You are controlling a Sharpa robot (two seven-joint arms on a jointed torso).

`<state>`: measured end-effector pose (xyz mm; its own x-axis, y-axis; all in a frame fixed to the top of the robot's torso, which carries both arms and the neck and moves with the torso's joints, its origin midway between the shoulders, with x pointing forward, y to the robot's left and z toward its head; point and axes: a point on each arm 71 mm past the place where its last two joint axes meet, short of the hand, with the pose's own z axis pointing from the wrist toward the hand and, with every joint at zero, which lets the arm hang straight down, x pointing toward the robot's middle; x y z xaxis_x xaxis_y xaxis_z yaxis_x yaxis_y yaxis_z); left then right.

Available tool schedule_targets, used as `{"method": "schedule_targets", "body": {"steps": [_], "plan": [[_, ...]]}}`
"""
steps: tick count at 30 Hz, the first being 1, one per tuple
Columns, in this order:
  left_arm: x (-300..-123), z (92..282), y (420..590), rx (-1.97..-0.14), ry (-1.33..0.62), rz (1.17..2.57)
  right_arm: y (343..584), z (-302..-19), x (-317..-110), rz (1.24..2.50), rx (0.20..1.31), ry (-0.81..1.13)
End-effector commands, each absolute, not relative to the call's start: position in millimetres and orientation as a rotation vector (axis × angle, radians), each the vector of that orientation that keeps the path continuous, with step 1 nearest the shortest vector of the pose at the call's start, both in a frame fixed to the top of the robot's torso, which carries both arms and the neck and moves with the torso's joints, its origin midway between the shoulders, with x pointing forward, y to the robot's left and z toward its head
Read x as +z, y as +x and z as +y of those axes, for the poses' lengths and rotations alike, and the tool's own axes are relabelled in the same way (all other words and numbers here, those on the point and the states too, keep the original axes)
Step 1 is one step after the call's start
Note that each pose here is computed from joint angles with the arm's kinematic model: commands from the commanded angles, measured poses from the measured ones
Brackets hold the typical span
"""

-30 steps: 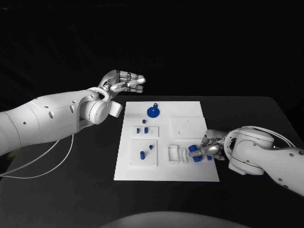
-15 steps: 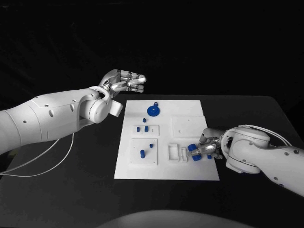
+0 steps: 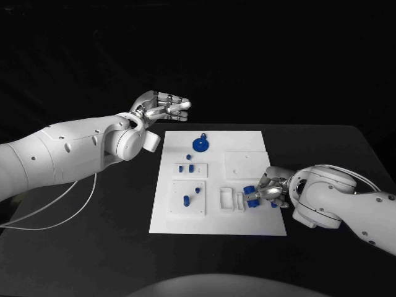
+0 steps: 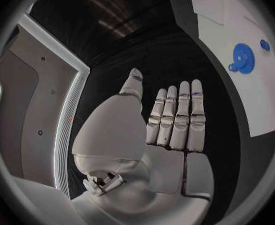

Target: Assemble the parts on the task board

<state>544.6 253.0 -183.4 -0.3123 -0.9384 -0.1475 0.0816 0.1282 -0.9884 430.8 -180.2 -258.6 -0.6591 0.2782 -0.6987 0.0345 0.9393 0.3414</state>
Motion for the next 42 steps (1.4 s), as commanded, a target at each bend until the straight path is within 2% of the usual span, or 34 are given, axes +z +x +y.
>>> {"method": "schedule_targets", "body": {"steps": [1, 9, 16, 30, 42], "plan": [[-183.6, 251.9, 544.6, -1.358, -0.880, 1.466, 431, -180, -252, 2.257, 0.447, 0.339], [-183.8, 251.8, 544.9, -1.352, -0.881, 1.468, 432, -175, -239, 2.250, 0.487, 0.358], [-183.9, 251.0, 545.0, -1.353, -0.881, 1.471, 431, -164, -237, 2.276, 0.520, 0.347], [-184.8, 247.3, 545.4, -1.359, -0.881, 1.486, 424, -140, -257, 2.367, 0.539, 0.315], [-184.8, 246.8, 545.6, -1.360, -0.880, 1.487, 423, -136, -261, 2.369, 0.541, 0.320]]}}
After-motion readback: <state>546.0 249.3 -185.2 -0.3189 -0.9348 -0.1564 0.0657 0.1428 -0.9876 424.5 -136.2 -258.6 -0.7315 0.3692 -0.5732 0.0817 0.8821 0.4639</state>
